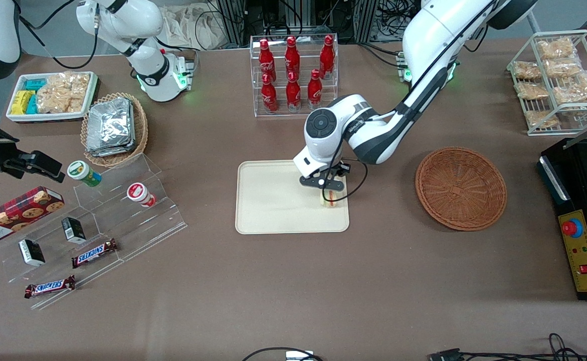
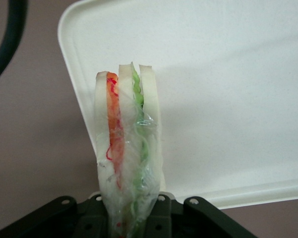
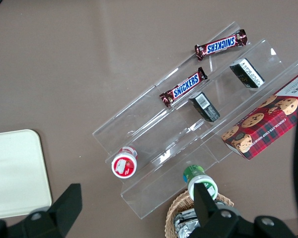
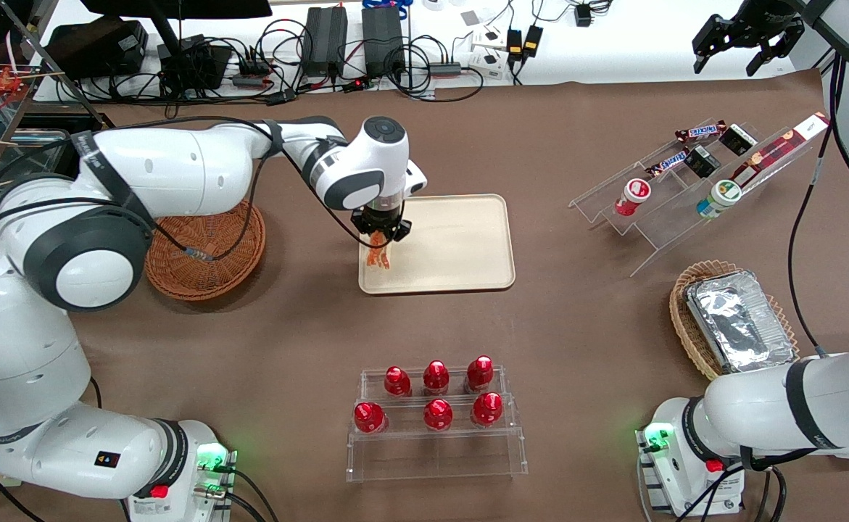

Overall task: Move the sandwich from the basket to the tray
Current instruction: 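Lower the sandwich onto the tray and open the left gripper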

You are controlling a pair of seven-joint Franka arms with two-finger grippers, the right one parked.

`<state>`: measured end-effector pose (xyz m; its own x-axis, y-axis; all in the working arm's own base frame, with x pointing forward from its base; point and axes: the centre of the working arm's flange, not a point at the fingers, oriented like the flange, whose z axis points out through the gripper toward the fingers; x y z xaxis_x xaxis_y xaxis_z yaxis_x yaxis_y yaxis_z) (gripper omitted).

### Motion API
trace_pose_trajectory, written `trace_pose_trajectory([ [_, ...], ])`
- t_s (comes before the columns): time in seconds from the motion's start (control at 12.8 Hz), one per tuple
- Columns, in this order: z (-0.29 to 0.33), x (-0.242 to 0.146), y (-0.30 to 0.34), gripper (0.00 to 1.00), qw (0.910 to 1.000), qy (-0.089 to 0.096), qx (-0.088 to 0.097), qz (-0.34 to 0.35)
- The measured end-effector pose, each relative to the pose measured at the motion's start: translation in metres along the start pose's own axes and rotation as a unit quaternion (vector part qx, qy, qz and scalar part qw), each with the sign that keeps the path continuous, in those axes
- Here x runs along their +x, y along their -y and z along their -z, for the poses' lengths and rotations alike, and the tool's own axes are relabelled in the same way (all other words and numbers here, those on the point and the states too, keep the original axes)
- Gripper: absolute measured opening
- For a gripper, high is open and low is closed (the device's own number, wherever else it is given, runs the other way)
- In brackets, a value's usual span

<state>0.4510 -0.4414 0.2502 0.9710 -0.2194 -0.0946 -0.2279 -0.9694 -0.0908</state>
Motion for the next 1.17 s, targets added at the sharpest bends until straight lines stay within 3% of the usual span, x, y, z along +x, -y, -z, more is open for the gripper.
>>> trace_pose_trajectory([
  [0.39,-0.023,-0.005,-0.011,0.17,0.9999,0.010,0.001,-0.004],
  [0.62,-0.038,-0.005,-0.010,0.17,0.9997,0.004,0.019,0.015],
  [0.86,-0.039,-0.006,-0.014,0.21,0.9992,0.000,0.022,0.034],
  [0.94,-0.039,-0.006,-0.014,0.27,0.9990,0.000,0.022,0.040],
  [1.17,-0.036,-0.005,-0.018,0.60,0.9986,-0.005,0.019,0.049],
])
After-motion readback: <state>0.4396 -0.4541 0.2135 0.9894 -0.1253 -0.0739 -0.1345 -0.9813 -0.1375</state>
